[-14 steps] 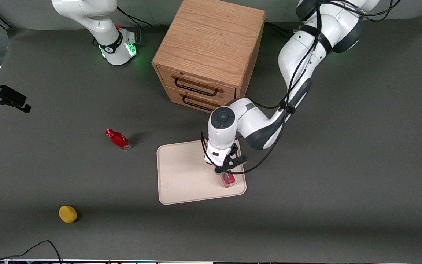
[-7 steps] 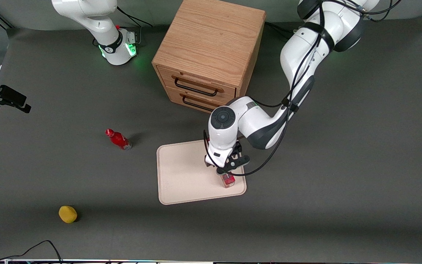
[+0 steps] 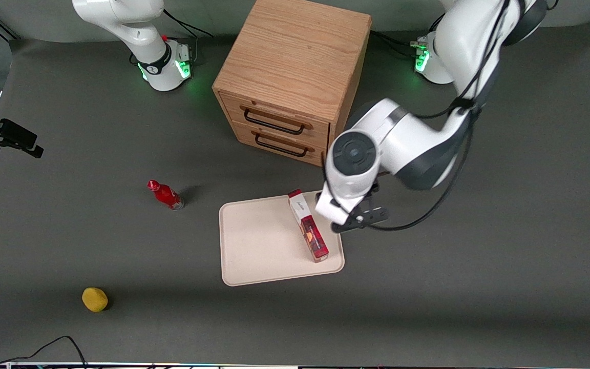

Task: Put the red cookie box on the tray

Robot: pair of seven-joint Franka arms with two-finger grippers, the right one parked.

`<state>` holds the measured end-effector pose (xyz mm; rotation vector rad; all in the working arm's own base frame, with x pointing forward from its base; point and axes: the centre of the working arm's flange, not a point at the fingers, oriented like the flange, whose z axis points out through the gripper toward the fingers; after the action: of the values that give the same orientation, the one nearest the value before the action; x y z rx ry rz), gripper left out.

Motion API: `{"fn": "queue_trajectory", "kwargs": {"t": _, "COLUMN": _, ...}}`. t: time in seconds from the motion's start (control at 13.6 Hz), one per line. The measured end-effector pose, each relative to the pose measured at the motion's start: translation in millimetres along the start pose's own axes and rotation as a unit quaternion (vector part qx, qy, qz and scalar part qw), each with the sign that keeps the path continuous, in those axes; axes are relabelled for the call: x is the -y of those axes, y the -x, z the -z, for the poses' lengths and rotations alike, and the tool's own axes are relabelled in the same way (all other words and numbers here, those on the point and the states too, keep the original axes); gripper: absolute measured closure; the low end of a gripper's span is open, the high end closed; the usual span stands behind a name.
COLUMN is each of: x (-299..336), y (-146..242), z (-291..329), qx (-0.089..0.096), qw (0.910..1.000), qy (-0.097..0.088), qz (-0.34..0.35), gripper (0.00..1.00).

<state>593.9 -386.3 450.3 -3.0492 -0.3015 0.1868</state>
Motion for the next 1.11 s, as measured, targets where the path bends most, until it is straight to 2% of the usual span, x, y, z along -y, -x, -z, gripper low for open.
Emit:
{"fn": "queue_trajectory", "kwargs": {"t": 0.07, "x": 20.9, "y": 4.1, "z": 20.3, "qx": 0.002, "qw": 0.9997, "qy": -0.009, "qz": -0.021, "gripper": 0.00}}
{"fn": "queue_trajectory", "kwargs": {"t": 0.15, "x": 59.4, "y": 7.6, "z": 40.6, "qx": 0.000, "qw": 0.9980, "qy": -0.029, "qz": -0.057, "gripper": 0.00}}
{"fn": "queue_trajectory", "kwargs": {"t": 0.3, "x": 108.8, "y": 6.3, "z": 43.6, "qx": 0.010, "qw": 0.9950, "qy": -0.043, "qz": -0.090, "gripper": 0.00}}
{"fn": "queue_trajectory", "kwargs": {"t": 0.59, "x": 233.1, "y": 0.0, "z": 37.7, "qx": 0.005, "qw": 0.9913, "qy": -0.050, "qz": -0.122, "gripper": 0.00}}
{"fn": "queue_trajectory", "kwargs": {"t": 0.66, "x": 261.7, "y": 1.8, "z": 39.4, "qx": 0.003, "qw": 0.9899, "qy": -0.048, "qz": -0.134, "gripper": 0.00}}
{"fn": "queue_trajectory", "kwargs": {"t": 0.81, "x": 315.8, "y": 5.1, "z": 51.9, "qx": -0.003, "qw": 0.9879, "qy": -0.031, "qz": -0.152, "gripper": 0.00}}
{"fn": "queue_trajectory", "kwargs": {"t": 1.11, "x": 388.7, "y": 11.2, "z": 84.0, "qx": -0.030, "qw": 0.9882, "qy": -0.007, "qz": -0.150, "gripper": 0.00}}
